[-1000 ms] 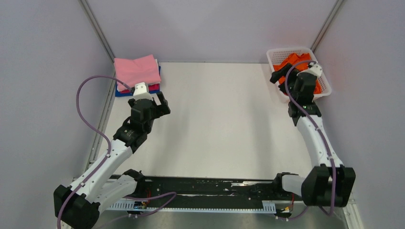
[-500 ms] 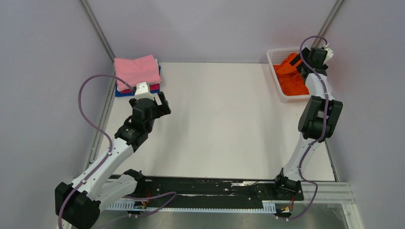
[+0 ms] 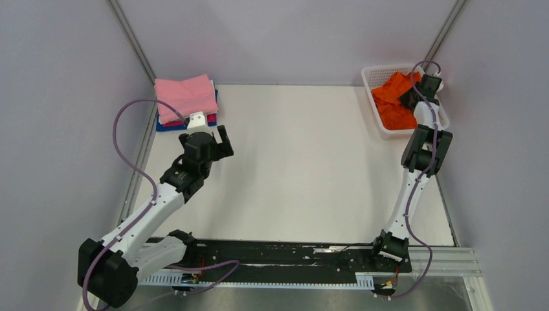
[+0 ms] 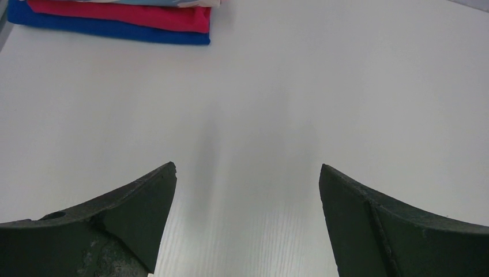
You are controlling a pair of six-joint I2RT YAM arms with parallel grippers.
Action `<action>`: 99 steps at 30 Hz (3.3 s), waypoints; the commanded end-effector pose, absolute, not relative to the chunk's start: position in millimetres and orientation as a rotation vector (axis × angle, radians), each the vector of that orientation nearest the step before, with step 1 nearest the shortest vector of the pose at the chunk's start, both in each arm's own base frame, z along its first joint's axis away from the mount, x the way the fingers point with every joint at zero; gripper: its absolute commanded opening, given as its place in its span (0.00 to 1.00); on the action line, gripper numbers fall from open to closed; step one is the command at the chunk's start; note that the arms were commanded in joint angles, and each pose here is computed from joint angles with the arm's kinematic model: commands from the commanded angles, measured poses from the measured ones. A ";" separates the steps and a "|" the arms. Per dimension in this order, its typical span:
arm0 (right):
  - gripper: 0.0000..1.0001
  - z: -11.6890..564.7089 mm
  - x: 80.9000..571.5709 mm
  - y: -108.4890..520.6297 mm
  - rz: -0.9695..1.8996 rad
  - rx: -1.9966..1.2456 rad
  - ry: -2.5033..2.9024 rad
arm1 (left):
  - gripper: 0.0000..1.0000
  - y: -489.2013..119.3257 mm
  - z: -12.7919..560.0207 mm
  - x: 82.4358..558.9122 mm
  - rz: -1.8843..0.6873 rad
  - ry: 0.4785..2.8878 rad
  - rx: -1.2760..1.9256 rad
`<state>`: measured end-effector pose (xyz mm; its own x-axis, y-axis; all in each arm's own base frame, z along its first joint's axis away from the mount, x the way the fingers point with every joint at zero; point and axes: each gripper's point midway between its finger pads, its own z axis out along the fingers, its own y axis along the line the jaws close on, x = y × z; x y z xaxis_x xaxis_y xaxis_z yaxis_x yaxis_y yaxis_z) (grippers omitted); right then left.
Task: Fold and stack the t-shirts
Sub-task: Grab crumpled tshirt from bin with the right arm, then move the tshirt to the center of the board, then flatten out the tshirt
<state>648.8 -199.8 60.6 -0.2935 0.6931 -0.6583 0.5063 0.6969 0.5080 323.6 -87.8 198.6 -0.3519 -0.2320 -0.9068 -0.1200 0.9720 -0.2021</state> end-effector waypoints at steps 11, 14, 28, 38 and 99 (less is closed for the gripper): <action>0.00 399.8 599.9 -130.2 0.343 0.325 1.554 | 1.00 -93.7 225.8 322.5 -0.214 1.838 -0.261; 0.00 445.9 574.2 -87.2 0.421 0.183 1.500 | 1.00 -93.8 224.7 321.9 -0.213 1.846 -0.260; 0.00 617.0 421.3 169.3 0.818 -0.432 1.137 | 1.00 -81.2 229.1 312.0 -0.201 1.815 -0.332; 0.00 535.7 363.6 236.9 1.019 -0.537 1.286 | 1.00 -57.1 242.0 291.0 -0.195 1.753 -0.490; 0.95 125.0 368.0 46.5 -0.021 0.337 2.289 | 0.00 -220.8 77.4 334.3 -0.641 2.387 -0.005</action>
